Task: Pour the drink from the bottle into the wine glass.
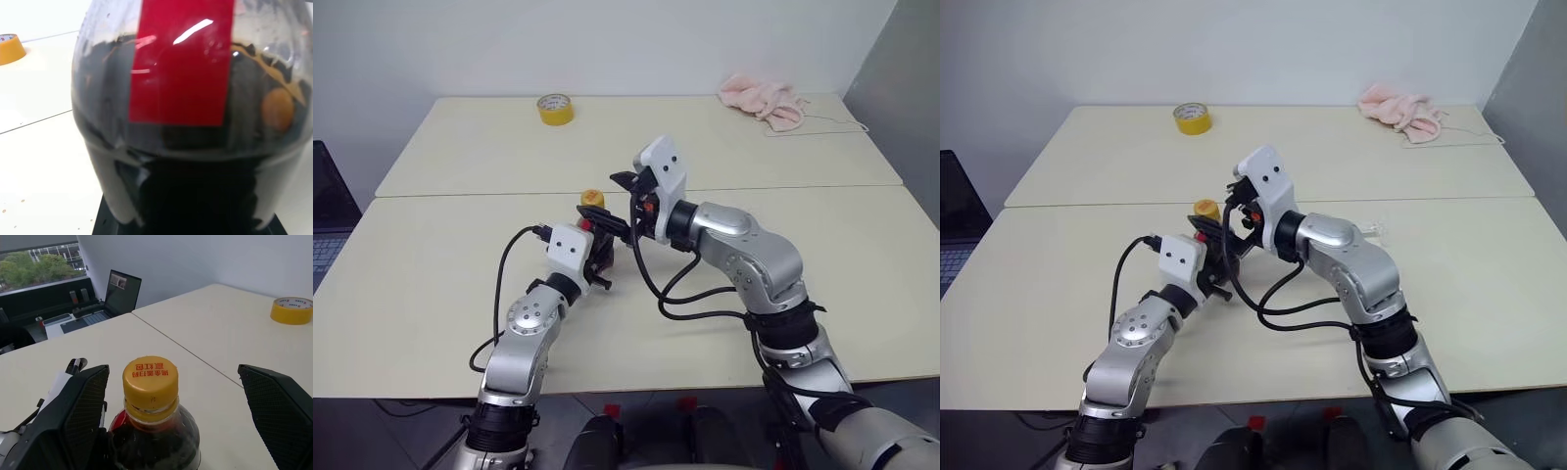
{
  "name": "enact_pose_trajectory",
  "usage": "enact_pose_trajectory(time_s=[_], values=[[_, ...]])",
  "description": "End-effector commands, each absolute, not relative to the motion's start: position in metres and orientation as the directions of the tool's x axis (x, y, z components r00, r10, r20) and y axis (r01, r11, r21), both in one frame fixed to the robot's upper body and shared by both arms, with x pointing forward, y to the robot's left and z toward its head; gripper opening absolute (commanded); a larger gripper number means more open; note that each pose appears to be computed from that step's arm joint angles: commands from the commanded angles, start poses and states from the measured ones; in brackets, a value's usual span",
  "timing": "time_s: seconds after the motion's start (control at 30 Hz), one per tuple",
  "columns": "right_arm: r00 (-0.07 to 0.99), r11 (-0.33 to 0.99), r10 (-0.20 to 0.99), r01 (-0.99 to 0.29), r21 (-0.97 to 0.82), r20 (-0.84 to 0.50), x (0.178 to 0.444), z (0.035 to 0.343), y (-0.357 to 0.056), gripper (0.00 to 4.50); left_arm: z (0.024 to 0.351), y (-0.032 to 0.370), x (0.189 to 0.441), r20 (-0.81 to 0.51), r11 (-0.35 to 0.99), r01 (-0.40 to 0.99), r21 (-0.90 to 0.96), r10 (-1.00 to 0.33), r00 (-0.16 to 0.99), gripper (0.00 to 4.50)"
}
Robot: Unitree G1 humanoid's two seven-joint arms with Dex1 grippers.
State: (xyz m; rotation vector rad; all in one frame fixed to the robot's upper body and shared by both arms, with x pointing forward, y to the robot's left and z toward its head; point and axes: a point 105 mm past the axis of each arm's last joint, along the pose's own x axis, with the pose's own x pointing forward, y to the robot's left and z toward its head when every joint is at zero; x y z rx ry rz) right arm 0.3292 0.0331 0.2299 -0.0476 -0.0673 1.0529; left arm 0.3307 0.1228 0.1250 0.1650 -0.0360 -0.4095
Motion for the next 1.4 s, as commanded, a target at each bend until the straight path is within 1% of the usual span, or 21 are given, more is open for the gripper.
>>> enact_pose_trajectory(time_s=[0.03,0.27,0.3,0.57,0.67,0.77,0.87,1.03,1.13,1.23,1.4], values=[[0.467,0.474,0.88,-0.872,-0.118,0.082,0.324,0.247,0.037,3.93,0.143,0.122,0.33,0.082,0.899,0.39,0.199,-0.412,0.908,0.9],[0.456,0.462,0.887,-0.878,-0.125,0.079,0.322,0.246,0.039,1.44,0.14,0.124,0.33,0.081,0.899,0.389,0.199,-0.411,0.908,0.9],[0.455,0.463,0.886,-0.877,-0.127,0.082,0.322,0.246,0.039,1.17,0.139,0.124,0.33,0.082,0.9,0.389,0.199,-0.411,0.908,0.9],[0.439,0.451,0.891,-0.885,-0.117,0.111,0.322,0.245,0.038,1.13,0.141,0.123,0.33,0.085,0.901,0.386,0.199,-0.409,0.909,0.9],[0.443,0.454,0.884,-0.889,-0.055,0.147,0.322,0.246,0.036,1.13,0.143,0.122,0.33,0.088,0.901,0.385,0.201,-0.408,0.909,0.9],[0.458,0.471,0.872,-0.881,-0.04,0.17,0.324,0.249,0.03,1.13,0.144,0.122,0.329,0.089,0.901,0.384,0.202,-0.408,0.909,0.9],[0.48,0.498,0.862,-0.861,-0.101,0.164,0.323,0.251,0.012,1.13,0.146,0.121,0.33,0.091,0.901,0.384,0.203,-0.408,0.909,0.9],[0.551,0.566,0.824,-0.791,-0.234,0.131,0.314,0.248,-0.035,1.13,0.149,0.122,0.329,0.098,0.903,0.379,0.202,-0.403,0.91,0.9],[0.622,0.605,0.781,-0.73,-0.319,0.058,0.311,0.231,-0.067,1.13,0.15,0.123,0.33,0.107,0.907,0.373,0.197,-0.398,0.911,0.9],[0.699,0.673,0.715,-0.68,-0.291,0.02,0.309,0.213,-0.097,1.13,0.152,0.124,0.33,0.118,0.91,0.367,0.191,-0.393,0.912,0.9],[0.799,0.753,0.586,-0.598,-0.274,-0.136,0.294,0.145,-0.147,1.13,0.156,0.123,0.331,0.141,0.912,0.369,0.18,-0.395,0.908,0.9]])
